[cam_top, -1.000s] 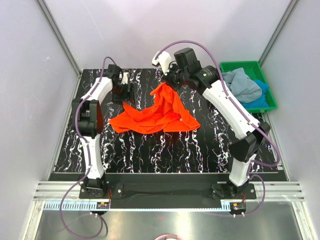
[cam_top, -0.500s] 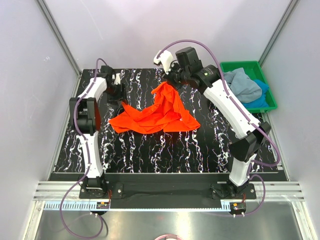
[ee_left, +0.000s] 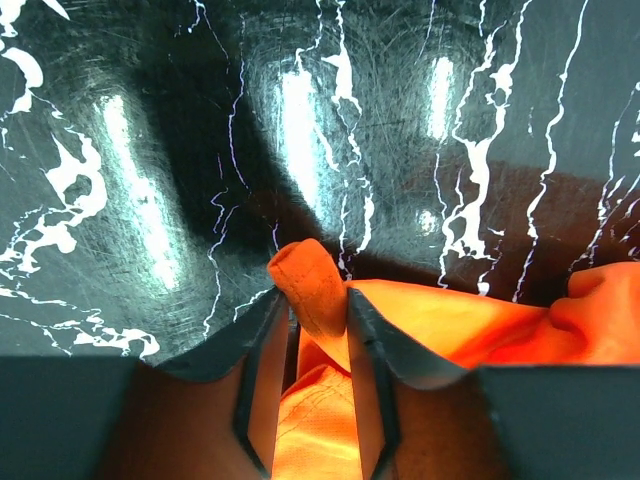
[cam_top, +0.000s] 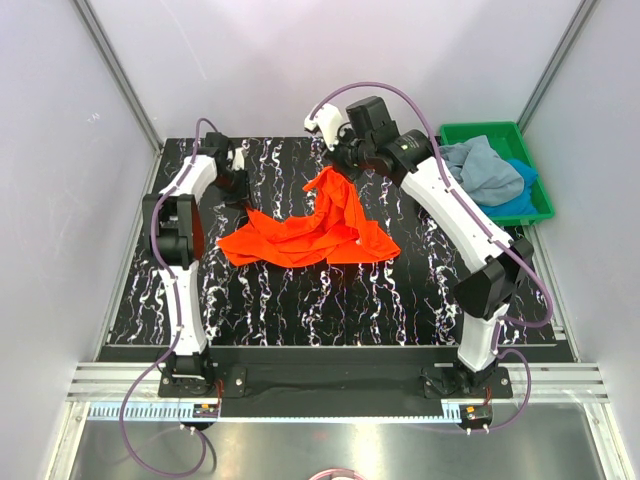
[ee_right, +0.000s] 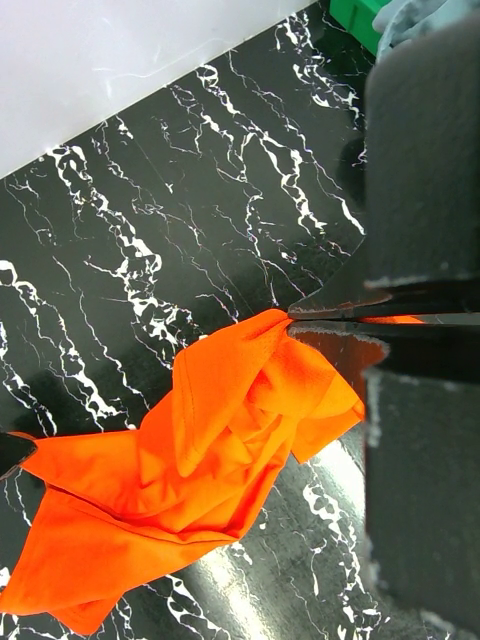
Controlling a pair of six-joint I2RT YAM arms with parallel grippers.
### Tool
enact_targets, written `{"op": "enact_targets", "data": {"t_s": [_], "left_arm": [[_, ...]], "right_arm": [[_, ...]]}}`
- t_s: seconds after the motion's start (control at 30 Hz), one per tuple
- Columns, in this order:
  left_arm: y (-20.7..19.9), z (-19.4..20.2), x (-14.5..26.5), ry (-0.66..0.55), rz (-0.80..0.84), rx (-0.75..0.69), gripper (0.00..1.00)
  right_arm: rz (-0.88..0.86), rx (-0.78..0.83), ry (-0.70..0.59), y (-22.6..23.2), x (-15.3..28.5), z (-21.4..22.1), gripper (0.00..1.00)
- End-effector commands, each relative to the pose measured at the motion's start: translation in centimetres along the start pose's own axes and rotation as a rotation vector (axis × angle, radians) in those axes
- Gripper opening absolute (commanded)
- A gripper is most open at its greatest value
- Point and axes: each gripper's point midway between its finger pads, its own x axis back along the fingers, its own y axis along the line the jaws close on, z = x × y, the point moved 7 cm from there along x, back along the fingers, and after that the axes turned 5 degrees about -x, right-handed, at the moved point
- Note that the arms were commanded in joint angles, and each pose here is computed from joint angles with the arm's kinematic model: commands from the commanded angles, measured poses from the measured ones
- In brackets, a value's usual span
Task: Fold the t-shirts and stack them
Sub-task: Flatten the tshirt out
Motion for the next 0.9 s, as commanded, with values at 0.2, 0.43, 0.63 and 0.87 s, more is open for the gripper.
{"op": "enact_targets", "data": {"t_s": [0.2,0.43,0.63,0.87], "left_arm": [[-0.5,-1.8,2.7,-0.101,0.002,-0.025,0.00],[-0.8,-3.1,7.3,-0.192,-0.073,-0.075,0.00],[-2.6,-5.7,14.8,-0.408,-0.109,-0.120,0.00],[-3.3,-9.2,19.1,-0.572,-0.155,-0.169,0.00]], "right_arm": [[0.038,-0.004,-0.059,-0.8,0.9,-1.5,0.00],[0.123,-0.060,-0.040,-2.6,0.3,-0.7,0.00],[0.336,-0.238,-0.048,-9.8,-0.8,1.3,0.00],[0.386,-0.316,-0.016,-13.8,-2.1,3.8,0.00]]}}
